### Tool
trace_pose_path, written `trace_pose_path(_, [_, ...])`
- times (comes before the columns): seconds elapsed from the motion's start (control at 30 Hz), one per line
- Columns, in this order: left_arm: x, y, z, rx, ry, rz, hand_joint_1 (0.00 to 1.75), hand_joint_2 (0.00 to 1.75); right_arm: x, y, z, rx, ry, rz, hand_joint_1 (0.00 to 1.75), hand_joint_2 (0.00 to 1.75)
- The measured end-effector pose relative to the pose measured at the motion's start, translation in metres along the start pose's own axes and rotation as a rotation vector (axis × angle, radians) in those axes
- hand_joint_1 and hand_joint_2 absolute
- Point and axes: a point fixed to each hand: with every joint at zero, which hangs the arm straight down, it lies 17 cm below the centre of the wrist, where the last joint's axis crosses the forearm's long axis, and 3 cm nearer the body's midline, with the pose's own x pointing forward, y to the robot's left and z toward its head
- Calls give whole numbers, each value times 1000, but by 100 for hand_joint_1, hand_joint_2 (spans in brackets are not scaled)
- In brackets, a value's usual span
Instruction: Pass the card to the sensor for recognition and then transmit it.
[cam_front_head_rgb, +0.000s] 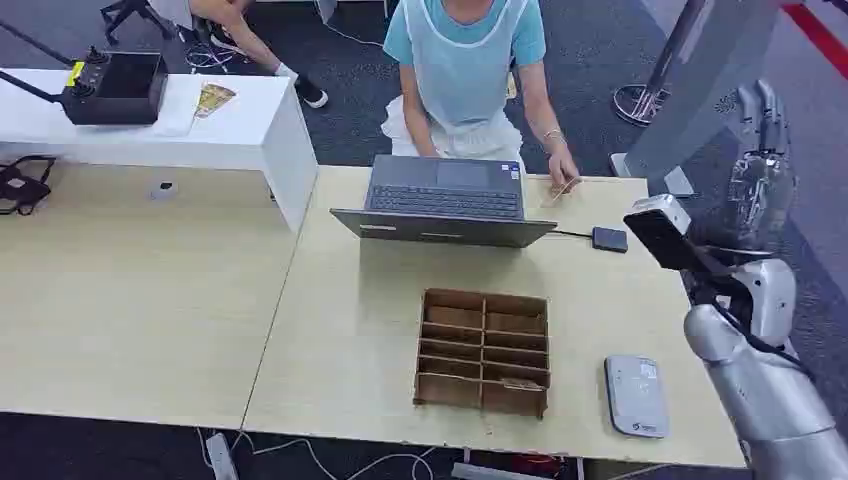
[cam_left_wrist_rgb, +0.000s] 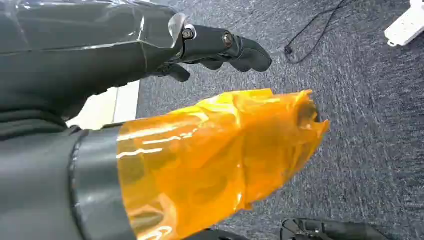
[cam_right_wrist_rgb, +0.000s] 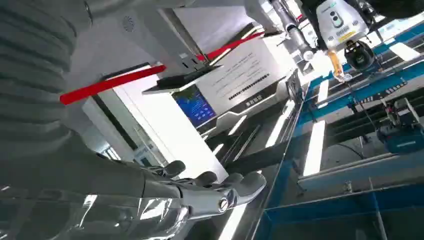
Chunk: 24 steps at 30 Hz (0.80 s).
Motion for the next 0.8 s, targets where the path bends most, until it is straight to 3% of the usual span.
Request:
trace_pose_path(0.1, [0,0,0,-1,-3,-2,0,0,-2,1,-6,5,-3,32,0,175])
trace_pose_path(0.37, [16,-4,2,-16,-94,-34,0,0,-31,54,-80,177,-14,314,0,175])
trace_pose_path(0.53, [19,-7,3,-27,-109,-45,0,0,-46,108,-76,349,16,384,0,175])
trace_pose_path(0.8, [21,-11,5,-40,-120,-52,0,0,-44,151,-60,477,62,366,0,175])
